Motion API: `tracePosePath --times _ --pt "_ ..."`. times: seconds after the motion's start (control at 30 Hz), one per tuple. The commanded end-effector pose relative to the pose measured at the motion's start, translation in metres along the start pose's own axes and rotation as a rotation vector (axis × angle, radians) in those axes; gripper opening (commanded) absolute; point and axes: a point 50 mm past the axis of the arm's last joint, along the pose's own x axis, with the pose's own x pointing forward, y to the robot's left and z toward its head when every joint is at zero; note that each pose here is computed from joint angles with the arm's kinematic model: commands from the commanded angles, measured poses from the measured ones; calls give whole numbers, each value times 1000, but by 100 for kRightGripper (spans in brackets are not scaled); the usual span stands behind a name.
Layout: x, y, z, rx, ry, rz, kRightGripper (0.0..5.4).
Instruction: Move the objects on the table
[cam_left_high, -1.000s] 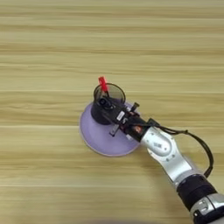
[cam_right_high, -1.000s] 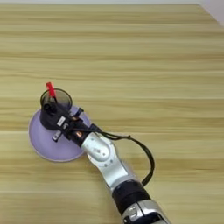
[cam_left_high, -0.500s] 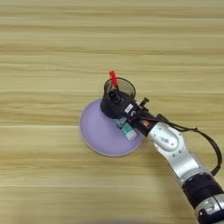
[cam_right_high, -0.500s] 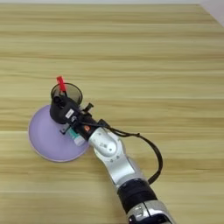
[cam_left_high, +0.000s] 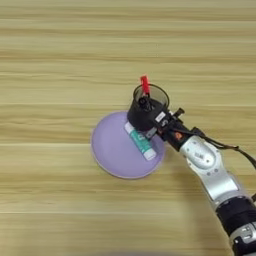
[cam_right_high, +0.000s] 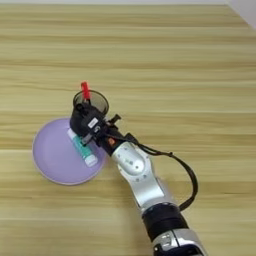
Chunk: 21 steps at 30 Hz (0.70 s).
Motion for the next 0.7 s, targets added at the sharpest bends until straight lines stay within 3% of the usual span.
tracePosePath --times 0.03,0.7 --pt "7 -31 19 -40 -76 -102 133" --pt "-20 -61 -2 -38 46 -241 133"
